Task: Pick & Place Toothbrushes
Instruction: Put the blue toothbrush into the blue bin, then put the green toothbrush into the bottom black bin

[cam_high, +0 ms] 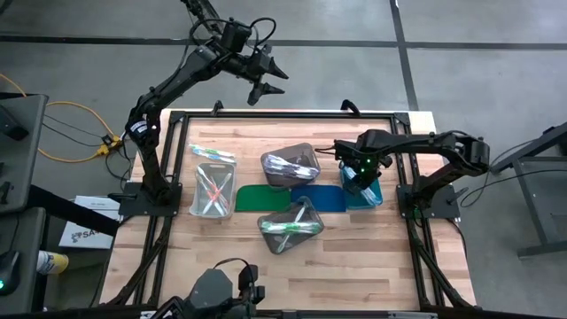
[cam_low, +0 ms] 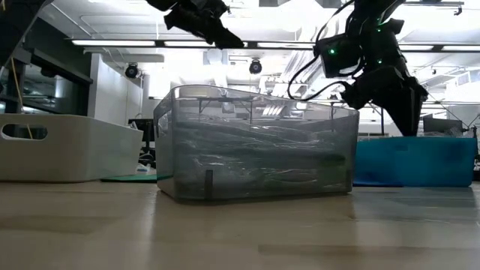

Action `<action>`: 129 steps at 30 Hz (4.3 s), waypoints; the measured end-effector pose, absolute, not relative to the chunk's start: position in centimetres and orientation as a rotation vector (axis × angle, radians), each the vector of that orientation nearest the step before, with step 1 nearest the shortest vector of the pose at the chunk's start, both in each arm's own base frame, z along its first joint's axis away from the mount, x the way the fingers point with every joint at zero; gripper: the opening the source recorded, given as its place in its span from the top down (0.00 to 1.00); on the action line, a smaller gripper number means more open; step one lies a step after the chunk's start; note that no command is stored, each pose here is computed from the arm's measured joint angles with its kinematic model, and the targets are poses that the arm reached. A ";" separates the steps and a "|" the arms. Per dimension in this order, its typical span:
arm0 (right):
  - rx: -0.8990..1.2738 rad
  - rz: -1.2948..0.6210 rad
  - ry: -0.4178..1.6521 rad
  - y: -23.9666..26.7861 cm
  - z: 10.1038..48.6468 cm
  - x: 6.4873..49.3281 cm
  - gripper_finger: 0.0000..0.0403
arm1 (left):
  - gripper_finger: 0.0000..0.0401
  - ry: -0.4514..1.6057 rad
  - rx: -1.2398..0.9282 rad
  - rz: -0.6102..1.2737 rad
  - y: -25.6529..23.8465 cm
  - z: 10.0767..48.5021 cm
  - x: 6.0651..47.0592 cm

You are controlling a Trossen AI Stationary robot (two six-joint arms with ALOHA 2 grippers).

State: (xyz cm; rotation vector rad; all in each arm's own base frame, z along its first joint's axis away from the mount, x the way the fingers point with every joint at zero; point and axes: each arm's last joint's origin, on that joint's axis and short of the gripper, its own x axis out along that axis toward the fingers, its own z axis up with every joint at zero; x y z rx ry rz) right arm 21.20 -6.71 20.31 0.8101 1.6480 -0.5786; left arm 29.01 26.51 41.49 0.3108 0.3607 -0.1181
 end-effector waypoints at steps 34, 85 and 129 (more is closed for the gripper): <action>0.731 -0.591 0.853 -4.5 29.9 16.7 0.76 | 0.45 0.888 0.198 -0.116 20.8 43.1 22.5; 0.456 -0.388 0.603 -1.2 31.8 19.6 0.76 | 0.45 1.440 -0.465 0.496 22.7 21.3 12.6; 0.464 -0.410 0.594 -1.3 31.8 19.6 0.76 | 0.45 1.479 0.305 -0.183 20.5 16.5 21.7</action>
